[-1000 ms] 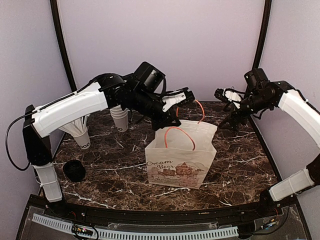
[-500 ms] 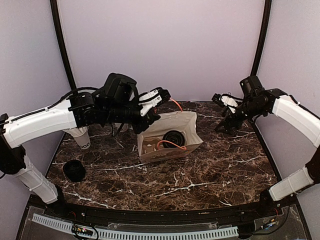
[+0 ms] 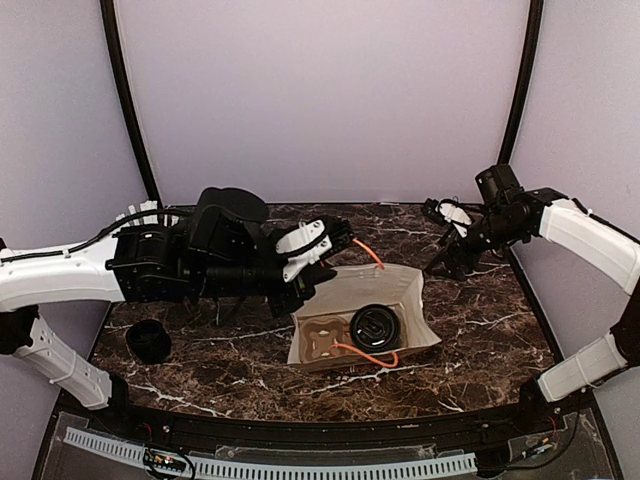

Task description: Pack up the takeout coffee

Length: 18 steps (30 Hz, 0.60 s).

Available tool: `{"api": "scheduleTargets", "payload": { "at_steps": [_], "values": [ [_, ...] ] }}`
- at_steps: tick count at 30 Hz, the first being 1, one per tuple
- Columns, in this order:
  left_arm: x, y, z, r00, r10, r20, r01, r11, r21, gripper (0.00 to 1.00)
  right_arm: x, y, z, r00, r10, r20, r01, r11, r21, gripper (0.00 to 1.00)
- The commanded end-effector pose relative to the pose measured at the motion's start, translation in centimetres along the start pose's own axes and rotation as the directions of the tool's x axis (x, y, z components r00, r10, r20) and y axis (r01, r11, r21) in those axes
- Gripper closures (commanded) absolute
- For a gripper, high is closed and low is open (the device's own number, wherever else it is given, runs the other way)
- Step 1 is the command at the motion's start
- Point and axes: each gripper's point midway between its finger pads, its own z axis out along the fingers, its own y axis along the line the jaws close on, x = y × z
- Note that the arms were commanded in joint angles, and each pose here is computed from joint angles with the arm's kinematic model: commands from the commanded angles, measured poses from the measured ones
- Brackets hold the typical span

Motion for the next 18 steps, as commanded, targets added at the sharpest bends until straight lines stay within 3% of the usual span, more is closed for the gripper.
{"api": "scheduleTargets", "payload": {
  "at_steps": [1,5,10,14,18],
  "values": [
    [-0.3,-1.0,-1.8,0.999,-0.035,0.038,0.036,0.999,-0.023,1.00,0.1,0.2,0.4,1.000,0.000,0.021,0.000,1.000,-0.017,0.05],
    [-0.6,-2.6,-2.4,0.998,-0.019,0.053,0.021,0.999,-0.032,1.00,0.0,0.3,0.5,1.000,0.003,0.027,-0.002,1.000,-0.028,0.05],
    [-1.5,-5.5,-3.0,0.992,0.112,0.060,-0.107,0.991,-0.074,1.00,0.0,0.3,0.5,1.000,-0.001,0.030,0.002,1.000,-0.026,0.05],
    [-0.8,-4.5,-2.3,0.984,0.178,-0.010,-0.176,0.965,-0.195,1.00,-0.1,0.2,0.6,1.000,0.002,0.029,-0.001,1.000,-0.029,0.05],
    [-2.0,-2.5,-3.1,0.976,0.217,0.021,-0.198,0.925,-0.325,1.00,-0.1,0.1,0.6,0.999,0.002,0.033,-0.001,1.000,-0.024,0.05]
  ]
}}
